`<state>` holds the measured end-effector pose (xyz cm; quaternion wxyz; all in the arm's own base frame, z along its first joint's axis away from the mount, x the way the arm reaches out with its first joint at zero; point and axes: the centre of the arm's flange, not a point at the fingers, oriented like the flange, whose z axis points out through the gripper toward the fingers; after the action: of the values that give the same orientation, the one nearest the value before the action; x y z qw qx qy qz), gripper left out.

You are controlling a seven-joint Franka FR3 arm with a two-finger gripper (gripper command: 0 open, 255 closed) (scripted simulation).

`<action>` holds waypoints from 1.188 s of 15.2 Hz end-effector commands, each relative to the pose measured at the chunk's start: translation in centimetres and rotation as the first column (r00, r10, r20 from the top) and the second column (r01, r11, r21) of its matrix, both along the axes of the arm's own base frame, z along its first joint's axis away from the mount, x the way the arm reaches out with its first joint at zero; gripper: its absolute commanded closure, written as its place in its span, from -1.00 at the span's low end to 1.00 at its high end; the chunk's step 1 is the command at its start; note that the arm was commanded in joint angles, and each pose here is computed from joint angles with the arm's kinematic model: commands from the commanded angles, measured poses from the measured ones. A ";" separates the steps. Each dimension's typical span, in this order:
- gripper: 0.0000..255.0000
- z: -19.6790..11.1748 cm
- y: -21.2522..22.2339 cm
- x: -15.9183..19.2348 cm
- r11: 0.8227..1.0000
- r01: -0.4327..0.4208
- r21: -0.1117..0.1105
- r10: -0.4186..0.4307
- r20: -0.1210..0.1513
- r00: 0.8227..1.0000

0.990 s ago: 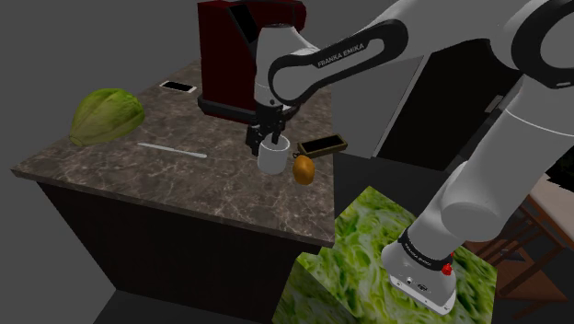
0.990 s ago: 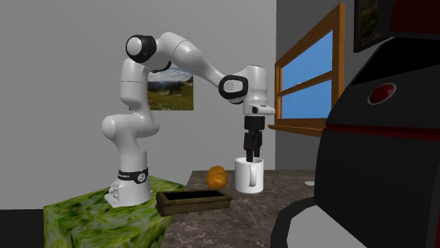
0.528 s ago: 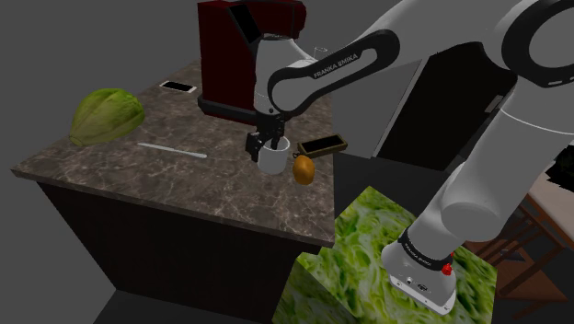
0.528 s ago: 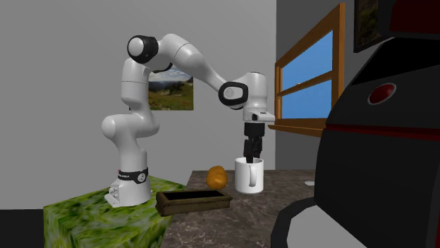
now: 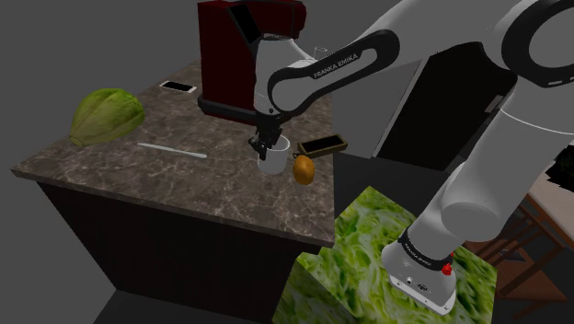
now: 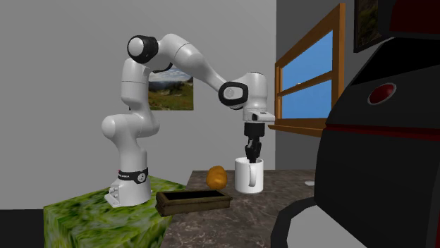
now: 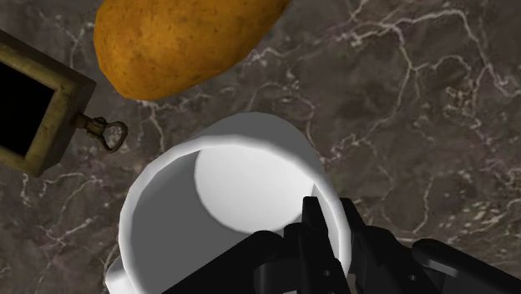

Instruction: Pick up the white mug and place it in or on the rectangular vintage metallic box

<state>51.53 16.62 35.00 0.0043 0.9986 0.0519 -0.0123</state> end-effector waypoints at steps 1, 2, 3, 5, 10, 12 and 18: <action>1.00 0.0 0.0 0.0 1.000 0.000 0.000 0.000 0.000 1.000; 1.00 0.0 0.0 0.0 1.000 0.000 0.000 0.000 0.000 1.000; 1.00 0.0 0.0 0.0 1.000 0.000 0.000 0.000 0.000 1.000; 1.00 0.0 0.0 0.0 1.000 0.000 0.000 0.000 0.000 1.000; 1.00 2.1 0.0 0.0 1.000 0.000 0.000 0.000 0.000 1.000; 1.00 3.2 0.0 0.0 1.000 0.000 0.000 0.000 0.000 1.000; 1.00 6.3 0.0 0.0 1.000 0.000 0.000 0.000 0.000 1.000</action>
<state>51.50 16.67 40.71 0.0044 0.9986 0.0518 -0.0123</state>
